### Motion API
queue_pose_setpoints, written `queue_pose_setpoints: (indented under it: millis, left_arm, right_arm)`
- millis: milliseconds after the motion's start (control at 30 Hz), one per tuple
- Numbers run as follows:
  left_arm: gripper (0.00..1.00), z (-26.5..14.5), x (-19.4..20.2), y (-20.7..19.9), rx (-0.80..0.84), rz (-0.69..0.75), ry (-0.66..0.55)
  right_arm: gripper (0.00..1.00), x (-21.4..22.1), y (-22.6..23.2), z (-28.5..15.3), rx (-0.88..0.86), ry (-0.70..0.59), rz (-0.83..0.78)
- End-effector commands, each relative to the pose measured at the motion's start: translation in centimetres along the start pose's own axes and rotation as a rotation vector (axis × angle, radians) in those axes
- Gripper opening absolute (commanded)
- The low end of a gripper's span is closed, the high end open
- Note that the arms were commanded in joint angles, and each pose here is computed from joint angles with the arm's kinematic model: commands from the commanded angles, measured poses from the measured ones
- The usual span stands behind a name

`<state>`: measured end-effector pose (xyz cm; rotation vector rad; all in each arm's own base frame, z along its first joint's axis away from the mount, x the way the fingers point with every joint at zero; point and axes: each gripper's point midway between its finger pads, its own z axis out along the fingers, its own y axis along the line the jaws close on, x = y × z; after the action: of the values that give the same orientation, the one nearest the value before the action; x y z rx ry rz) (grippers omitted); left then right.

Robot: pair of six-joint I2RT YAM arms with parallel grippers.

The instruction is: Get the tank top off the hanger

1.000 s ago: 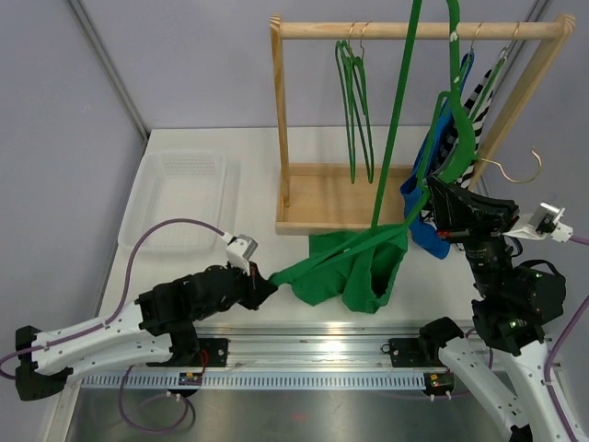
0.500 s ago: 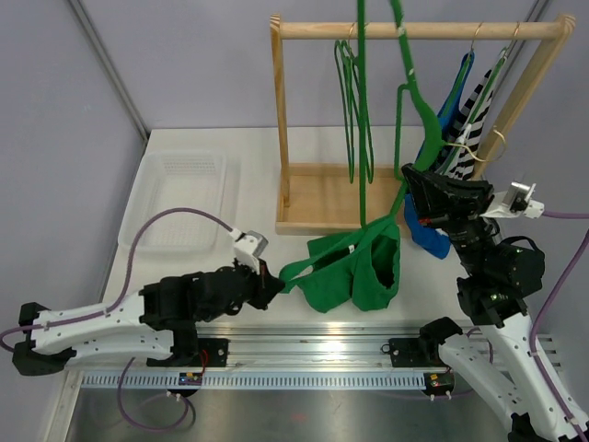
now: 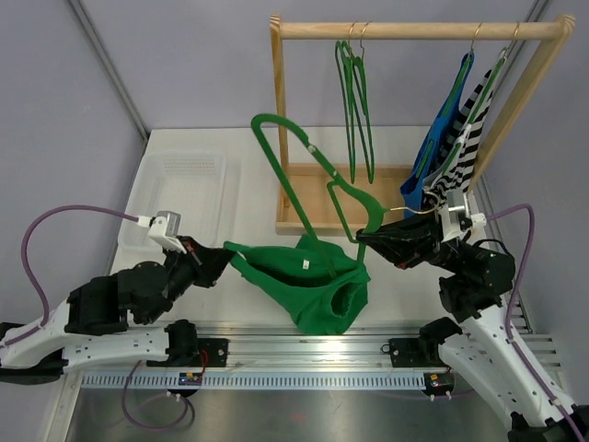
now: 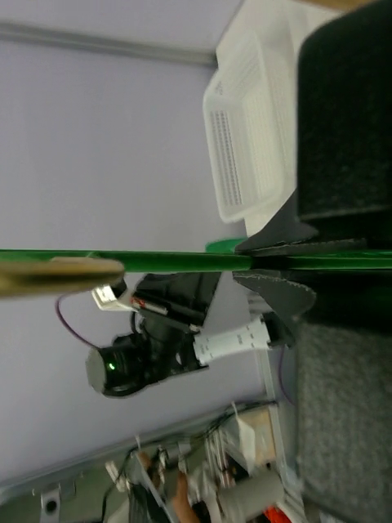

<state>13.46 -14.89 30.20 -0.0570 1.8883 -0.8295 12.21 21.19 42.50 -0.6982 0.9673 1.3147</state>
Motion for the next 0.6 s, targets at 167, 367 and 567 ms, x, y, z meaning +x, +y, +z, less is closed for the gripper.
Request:
queue_pose_setpoints:
  millis: [167,367,567]
  left_arm:
    - [0.0,2.6,2.9,-4.5,0.003,0.269,0.212]
    - [0.0,5.9,6.2,-4.8,-0.047,0.258,0.224]
    - [0.0,7.8,11.6,-10.4,0.312,0.202,0.277]
  right_arm:
    - [0.0,-2.7,5.6,0.6,-0.406,-0.135,-0.063]
    - [0.0,-5.5,2.3,2.4,-0.208,-0.222,-0.121]
    - [0.0,-9.5,-2.2,0.3,0.175,-0.44,-0.146]
